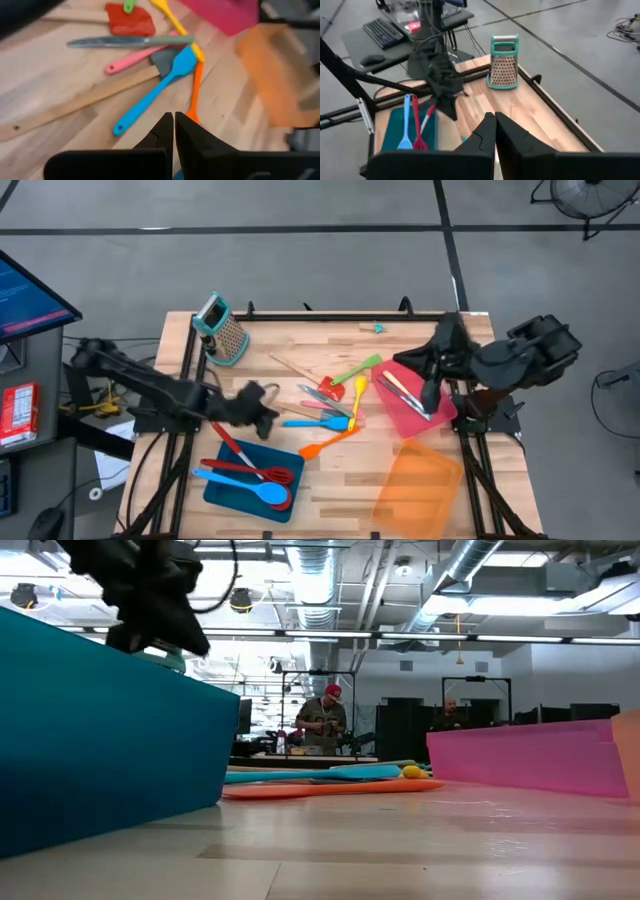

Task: Pick & Place Kitchen Items
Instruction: Put the blue spatula into the orange bin

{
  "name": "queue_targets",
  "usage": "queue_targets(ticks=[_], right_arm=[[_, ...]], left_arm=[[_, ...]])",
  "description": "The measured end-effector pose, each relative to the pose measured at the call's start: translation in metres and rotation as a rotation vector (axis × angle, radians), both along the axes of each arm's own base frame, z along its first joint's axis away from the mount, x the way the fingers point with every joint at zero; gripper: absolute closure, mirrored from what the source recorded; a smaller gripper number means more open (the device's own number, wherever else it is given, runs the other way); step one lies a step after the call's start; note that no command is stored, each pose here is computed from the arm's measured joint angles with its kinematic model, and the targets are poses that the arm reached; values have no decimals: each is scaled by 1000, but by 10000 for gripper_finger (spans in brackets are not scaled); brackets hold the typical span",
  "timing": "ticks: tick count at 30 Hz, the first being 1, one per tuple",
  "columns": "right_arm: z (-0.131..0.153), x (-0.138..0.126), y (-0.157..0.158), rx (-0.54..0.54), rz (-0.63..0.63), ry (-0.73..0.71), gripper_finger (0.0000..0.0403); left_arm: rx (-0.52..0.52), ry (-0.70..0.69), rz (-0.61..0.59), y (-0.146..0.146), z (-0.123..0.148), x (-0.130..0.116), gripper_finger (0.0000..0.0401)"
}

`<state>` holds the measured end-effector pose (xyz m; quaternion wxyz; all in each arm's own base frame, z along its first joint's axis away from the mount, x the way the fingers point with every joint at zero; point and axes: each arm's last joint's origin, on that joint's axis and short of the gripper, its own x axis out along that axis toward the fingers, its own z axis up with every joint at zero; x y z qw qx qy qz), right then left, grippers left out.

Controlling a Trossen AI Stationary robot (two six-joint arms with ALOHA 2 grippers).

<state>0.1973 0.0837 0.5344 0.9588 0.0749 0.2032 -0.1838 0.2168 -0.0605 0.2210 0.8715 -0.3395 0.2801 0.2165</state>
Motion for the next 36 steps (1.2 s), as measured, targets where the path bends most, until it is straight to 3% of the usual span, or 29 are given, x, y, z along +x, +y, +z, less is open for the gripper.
queue_targets(ticks=[6, 15, 25, 36], right_arm=[[-7, 10, 3, -23, -10, 43, 393], [-15, 17, 14, -50, 20, 95, 401], [-17, 14, 25, 15, 51, 86, 399], [-16, 7, 38, 36, 97, 77, 401]], left_arm=[[3, 149, -64, -20, -20, 48, 401], [-6, 183, -158, -40, -24, 103, 401], [-64, 325, -176, -54, -55, 105, 401], [-70, 448, -184, -86, -59, 78, 400]])
